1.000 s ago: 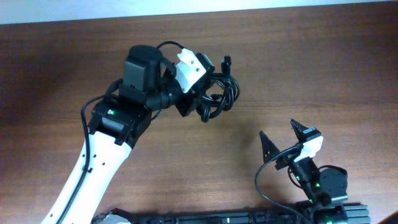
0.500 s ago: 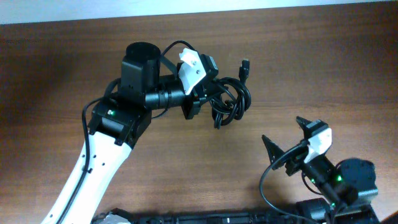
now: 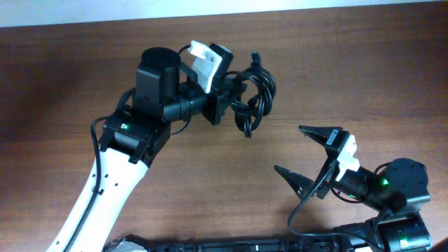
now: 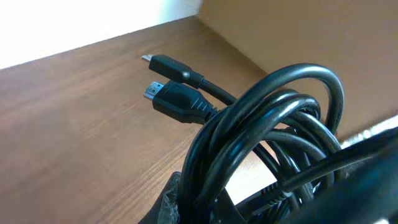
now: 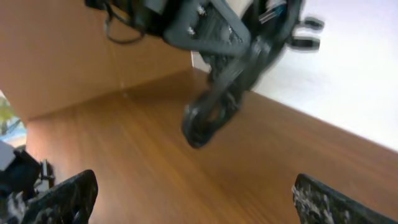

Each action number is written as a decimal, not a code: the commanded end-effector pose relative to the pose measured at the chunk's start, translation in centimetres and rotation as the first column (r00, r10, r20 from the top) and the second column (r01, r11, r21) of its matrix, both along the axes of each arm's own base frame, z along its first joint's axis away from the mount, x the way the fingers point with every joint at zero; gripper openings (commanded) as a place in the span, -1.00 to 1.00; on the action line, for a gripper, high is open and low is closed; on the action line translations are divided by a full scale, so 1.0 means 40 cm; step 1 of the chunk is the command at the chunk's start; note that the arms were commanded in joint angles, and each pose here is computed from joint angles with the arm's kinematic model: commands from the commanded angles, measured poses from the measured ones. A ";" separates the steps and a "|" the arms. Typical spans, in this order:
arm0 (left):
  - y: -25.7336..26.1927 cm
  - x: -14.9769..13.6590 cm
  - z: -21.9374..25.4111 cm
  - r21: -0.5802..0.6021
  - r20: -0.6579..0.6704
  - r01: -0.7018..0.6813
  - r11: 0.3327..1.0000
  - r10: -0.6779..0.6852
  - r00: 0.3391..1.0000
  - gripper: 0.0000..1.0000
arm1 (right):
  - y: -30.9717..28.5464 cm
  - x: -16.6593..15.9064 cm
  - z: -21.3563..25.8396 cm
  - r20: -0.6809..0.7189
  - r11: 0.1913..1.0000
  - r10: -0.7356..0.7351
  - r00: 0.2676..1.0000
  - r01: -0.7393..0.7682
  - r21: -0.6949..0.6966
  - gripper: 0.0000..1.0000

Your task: Untangle cables

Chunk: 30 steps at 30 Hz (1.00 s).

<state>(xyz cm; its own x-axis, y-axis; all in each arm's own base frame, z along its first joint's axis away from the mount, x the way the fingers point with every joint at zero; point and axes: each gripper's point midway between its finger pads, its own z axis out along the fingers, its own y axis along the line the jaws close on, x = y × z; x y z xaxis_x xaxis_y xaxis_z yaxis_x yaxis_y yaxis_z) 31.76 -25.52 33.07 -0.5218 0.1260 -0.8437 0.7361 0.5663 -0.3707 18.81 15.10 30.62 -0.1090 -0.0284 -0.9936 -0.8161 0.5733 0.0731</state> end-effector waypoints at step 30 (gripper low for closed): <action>-0.063 -0.082 0.013 -0.017 -0.109 -0.005 1.000 0.003 0.994 -1.00 | -0.043 0.049 0.065 -0.198 0.955 -0.151 0.968 0.195 0.222 0.70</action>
<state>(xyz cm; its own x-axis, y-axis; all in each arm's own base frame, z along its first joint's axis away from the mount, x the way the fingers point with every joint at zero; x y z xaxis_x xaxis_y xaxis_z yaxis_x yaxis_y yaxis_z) 28.55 -28.01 30.77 -0.6495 0.1596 -0.7434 0.6704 0.5815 -0.4609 21.33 13.09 32.07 -0.2904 0.2451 -0.9250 -0.6401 0.6688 0.3782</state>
